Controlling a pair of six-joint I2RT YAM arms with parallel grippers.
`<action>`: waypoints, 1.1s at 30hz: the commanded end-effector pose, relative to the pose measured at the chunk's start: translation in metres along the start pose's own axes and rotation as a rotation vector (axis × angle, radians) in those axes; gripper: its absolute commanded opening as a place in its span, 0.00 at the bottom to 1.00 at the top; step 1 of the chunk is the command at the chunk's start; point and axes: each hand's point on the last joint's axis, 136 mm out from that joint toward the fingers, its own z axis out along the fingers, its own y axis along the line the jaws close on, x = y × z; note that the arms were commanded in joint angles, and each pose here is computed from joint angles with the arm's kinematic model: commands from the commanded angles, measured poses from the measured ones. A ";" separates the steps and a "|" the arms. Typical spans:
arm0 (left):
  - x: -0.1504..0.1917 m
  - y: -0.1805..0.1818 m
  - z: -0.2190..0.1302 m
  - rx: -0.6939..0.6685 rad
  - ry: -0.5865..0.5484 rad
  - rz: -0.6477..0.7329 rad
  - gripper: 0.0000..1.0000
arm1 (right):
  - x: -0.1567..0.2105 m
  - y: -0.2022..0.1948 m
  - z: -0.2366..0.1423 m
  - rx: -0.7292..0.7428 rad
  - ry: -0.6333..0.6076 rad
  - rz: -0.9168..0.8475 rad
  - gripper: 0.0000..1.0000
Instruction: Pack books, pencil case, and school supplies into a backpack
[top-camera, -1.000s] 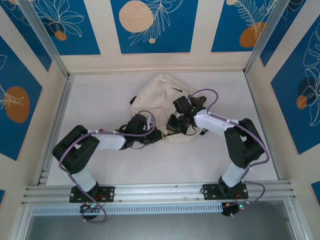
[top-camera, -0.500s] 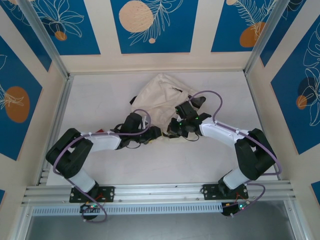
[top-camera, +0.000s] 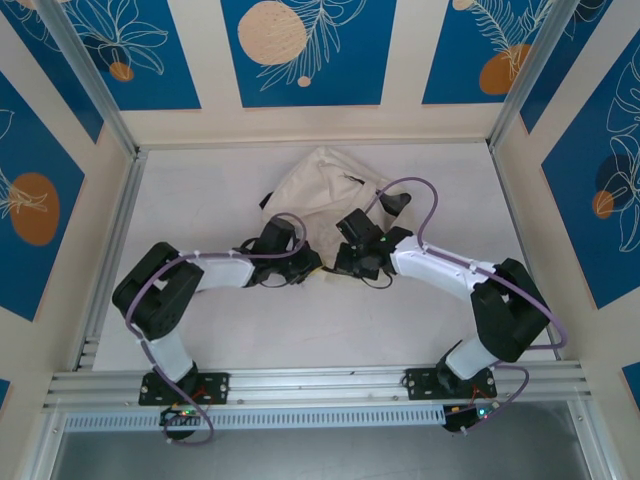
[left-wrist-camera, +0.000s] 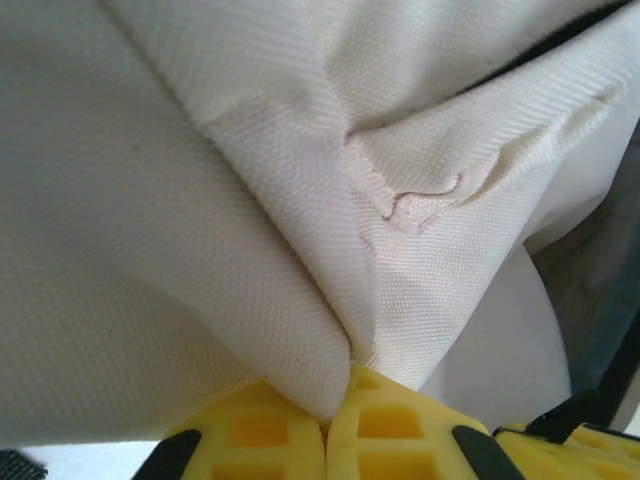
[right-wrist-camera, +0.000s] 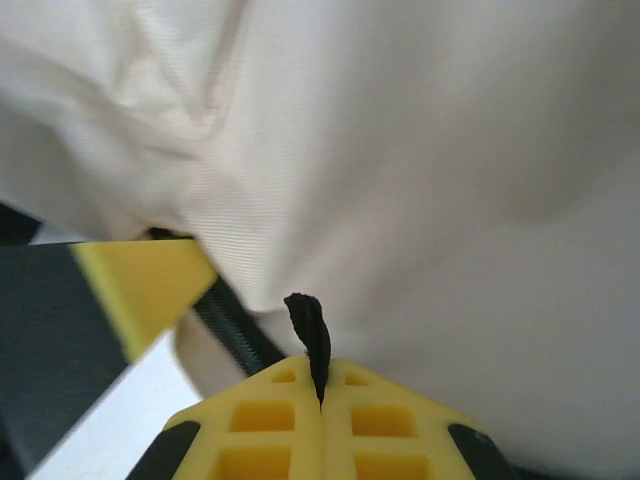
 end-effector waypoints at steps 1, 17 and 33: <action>-0.015 0.026 0.002 -0.093 -0.063 -0.042 0.00 | 0.000 -0.061 -0.025 0.277 -0.073 0.057 0.00; -0.030 0.026 -0.017 -0.071 -0.078 0.030 0.00 | -0.008 0.048 -0.017 -0.243 0.008 -0.144 0.00; -0.136 0.059 -0.102 -0.165 -0.200 0.198 0.07 | -0.099 0.087 0.000 -0.134 -0.082 -0.240 0.72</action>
